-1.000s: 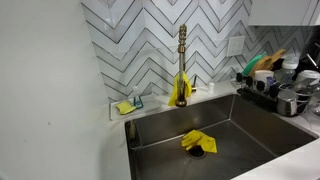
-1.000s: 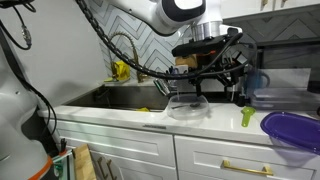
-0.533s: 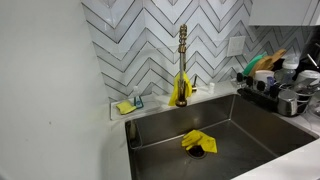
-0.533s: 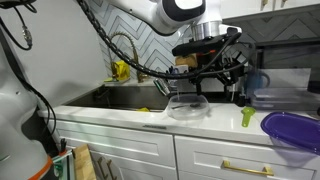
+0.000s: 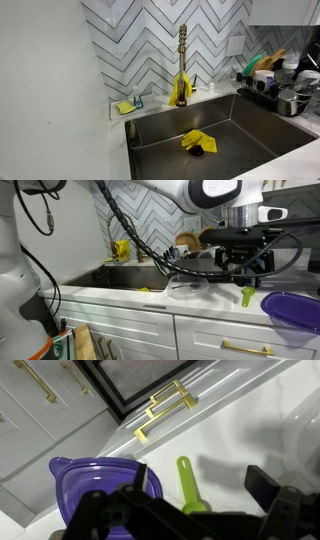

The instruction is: Put the yellow spoon and silver spoon in the bowl, then put the bowl in the sink

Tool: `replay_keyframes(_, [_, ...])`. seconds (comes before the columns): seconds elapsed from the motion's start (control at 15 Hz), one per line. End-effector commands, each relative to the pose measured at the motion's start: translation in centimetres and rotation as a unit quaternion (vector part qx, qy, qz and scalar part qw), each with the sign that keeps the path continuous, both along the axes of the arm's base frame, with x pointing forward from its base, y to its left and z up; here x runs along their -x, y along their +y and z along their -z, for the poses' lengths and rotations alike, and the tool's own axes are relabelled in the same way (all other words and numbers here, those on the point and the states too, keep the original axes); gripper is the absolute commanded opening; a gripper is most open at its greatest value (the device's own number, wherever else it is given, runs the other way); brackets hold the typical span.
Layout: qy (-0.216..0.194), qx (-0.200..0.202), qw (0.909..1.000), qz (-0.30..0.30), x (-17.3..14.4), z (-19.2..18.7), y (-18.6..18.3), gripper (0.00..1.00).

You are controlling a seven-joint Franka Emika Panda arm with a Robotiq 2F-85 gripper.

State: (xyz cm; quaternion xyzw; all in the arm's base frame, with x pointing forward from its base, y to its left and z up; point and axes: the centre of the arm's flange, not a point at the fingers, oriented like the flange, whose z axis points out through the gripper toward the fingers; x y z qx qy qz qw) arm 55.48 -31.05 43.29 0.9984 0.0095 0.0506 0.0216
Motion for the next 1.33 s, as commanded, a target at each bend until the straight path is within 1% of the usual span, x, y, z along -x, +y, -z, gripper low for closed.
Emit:
replay_keyframes(0.0, [-0.017,-0.011,0.9997,-0.016,-3.5,1.8,-2.2,1.00])
replay_keyframes(0.2, [-0.023,-0.022,0.9988,-0.036,-5.6,3.5,-2.2,0.99])
replay_keyframes(0.27, [-0.027,-0.028,0.9983,-0.043,-6.2,3.9,-2.0,0.96])
replay_keyframes(0.47, [-0.025,-0.035,0.9965,-0.071,-7.9,5.3,-1.5,0.92])
replay_keyframes(0.53, [-0.025,-0.035,0.9960,-0.078,-8.3,5.7,-1.5,0.87])
replay_keyframes(0.6, [-0.022,-0.038,0.9955,-0.084,-8.5,6.0,-1.3,0.86])
replay_keyframes(0.67, [-0.021,-0.038,0.9951,-0.089,-8.8,6.4,-1.2,0.81])
replay_keyframes(0.93, [-0.011,-0.042,0.9937,-0.103,-9.4,8.1,-0.6,0.77])
replay_keyframes(1.0, [-0.009,-0.044,0.9935,-0.104,-9.5,8.4,-0.5,0.65])
replay_keyframes(1.07, [-0.008,-0.045,0.9934,-0.105,-9.5,8.6,-0.5,0.57])
replay_keyframes(1.13, [-0.007,-0.045,0.9934,-0.105,-9.6,8.8,-0.4,0.43])
replay_keyframes(1.2, [-0.007,-0.047,0.9933,-0.106,-9.6,8.9,-0.3,0.36])
replay_keyframes(1.27, [-0.007,-0.047,0.9932,-0.107,-9.5,8.9,-0.2,0.27])
